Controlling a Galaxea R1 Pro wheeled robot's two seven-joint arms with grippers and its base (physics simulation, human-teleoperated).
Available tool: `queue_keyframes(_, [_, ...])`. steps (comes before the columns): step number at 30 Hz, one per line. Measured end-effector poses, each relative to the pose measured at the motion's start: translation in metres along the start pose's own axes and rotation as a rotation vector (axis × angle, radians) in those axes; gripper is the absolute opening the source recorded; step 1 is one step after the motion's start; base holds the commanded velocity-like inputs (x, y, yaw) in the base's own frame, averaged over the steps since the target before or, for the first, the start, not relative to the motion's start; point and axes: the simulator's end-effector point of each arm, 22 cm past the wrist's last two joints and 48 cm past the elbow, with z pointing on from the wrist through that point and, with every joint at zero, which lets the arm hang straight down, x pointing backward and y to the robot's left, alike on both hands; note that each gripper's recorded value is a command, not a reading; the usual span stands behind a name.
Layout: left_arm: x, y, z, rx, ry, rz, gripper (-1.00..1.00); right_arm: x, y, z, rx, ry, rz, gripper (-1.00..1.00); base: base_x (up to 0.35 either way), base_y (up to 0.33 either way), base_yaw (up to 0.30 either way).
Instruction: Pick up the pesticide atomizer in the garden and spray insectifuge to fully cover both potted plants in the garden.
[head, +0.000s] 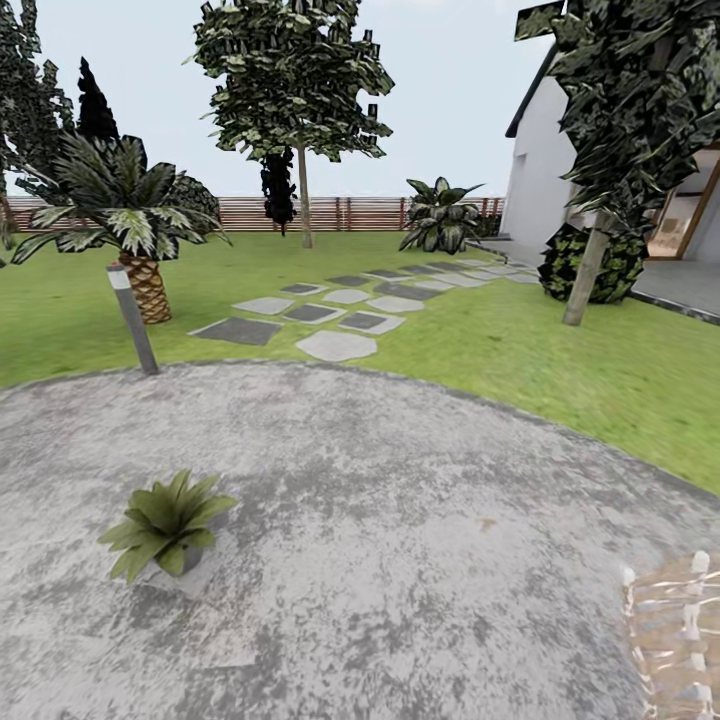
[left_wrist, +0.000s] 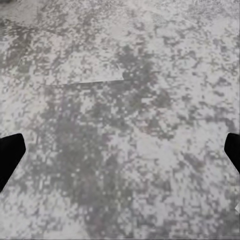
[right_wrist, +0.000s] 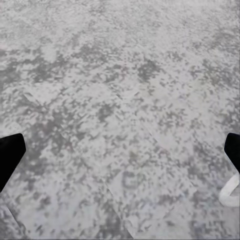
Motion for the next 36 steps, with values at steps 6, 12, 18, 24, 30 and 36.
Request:
queue_keyframes(6, [0.0, 0.0, 0.0, 0.0, 0.0, 0.0, 1.0, 0.0, -0.0002, 0.0, 0.0, 0.0, 0.0, 1.0, 0.336, 0.077, 0.0])
queue_keyframes(12, [0.0002, 0.0, -0.0001, 0.0, 0.0, 0.0, 1.0, 0.0, -0.0004, 0.0, 0.001, 0.0, 0.001, 1.0, 0.338, 0.016, 0.0])
queue_keyframes(18, [0.0, 0.0, 0.0, 0.0, 0.0, 0.0, 1.0, 0.0, -0.0005, 0.0, 0.001, 0.0, 0.001, 1.0, 0.338, 0.001, 0.0])
queue_keyframes(24, [0.0, 0.0, 0.0, 0.0, 0.0, 0.0, 1.0, 0.0, -0.0006, 0.0, 0.001, 0.0, 0.001, 1.0, 0.338, 0.0, -0.037])
queue_keyframes(30, [0.0, -0.0001, 0.0, 0.0, 0.0, 0.0, 1.0, 0.0, -0.0005, 0.0, 0.001, 0.0, 0.001, 1.0, 0.338, 0.0, -0.096])
queue_keyframes(36, [0.0, 0.0, 0.0, 0.0, 0.0, 0.0, 1.0, 0.0, -0.0005, 0.0, 0.001, 0.0, 0.001, 1.0, 0.338, 0.0, -0.02])
